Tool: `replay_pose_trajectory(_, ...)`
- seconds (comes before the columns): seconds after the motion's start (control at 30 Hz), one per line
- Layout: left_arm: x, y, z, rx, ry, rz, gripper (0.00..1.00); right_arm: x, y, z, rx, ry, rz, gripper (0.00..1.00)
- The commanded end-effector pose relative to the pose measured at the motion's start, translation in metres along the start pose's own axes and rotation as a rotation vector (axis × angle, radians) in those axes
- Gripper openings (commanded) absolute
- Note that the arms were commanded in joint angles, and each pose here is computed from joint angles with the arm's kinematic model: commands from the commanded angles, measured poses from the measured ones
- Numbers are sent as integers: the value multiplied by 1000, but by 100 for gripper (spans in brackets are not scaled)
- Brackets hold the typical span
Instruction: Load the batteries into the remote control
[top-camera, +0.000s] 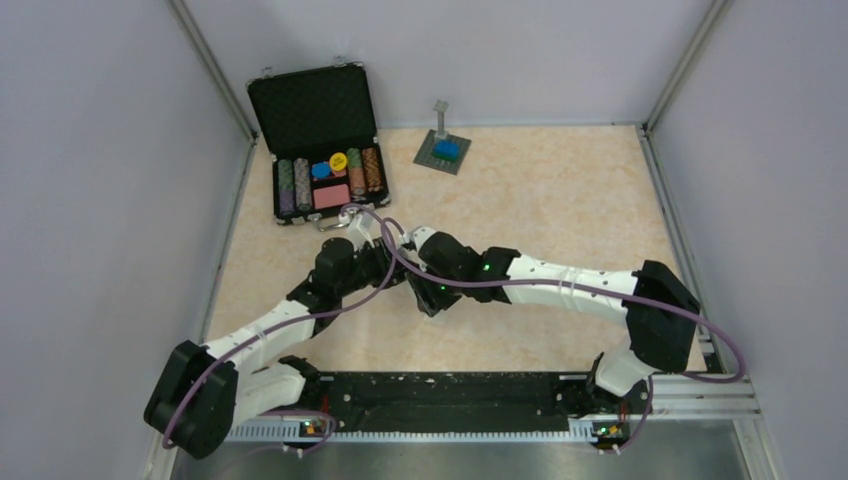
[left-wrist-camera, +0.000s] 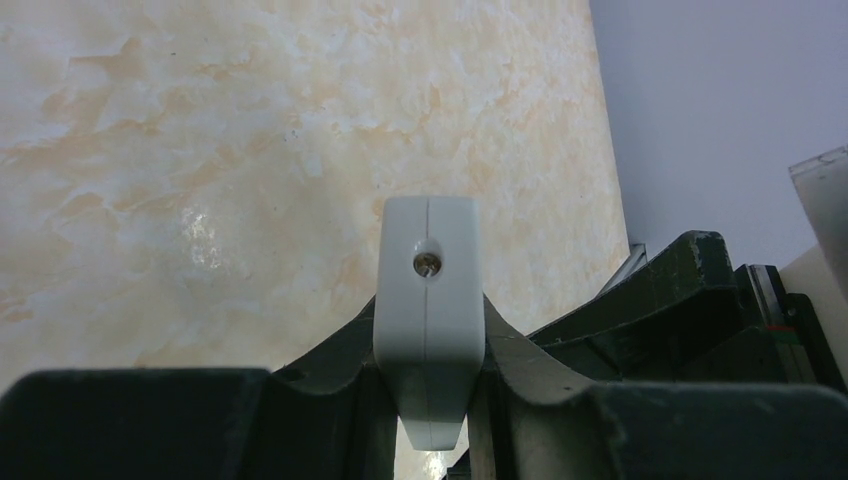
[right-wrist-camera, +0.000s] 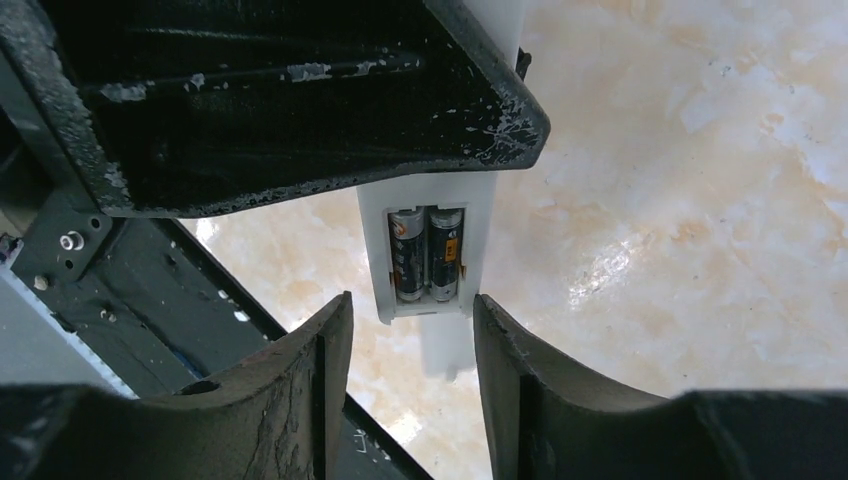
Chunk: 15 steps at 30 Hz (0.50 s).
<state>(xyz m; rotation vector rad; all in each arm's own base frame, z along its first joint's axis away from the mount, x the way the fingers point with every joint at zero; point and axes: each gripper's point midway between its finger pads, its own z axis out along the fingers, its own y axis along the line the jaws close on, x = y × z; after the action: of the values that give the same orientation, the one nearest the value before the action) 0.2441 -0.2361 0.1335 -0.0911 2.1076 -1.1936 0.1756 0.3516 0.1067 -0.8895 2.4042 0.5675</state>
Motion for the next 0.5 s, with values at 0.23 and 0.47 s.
replay_pose_trajectory(0.23, -21, -4, 5, -29, -57, 28, 0, -26, -3, -13, 14, -85, 51, 47)
replay_pose_trajectory(0.47, -27, 27, -3, -192, -97, 45, 0, -7, -11, -12, 9, -76, 38, 51)
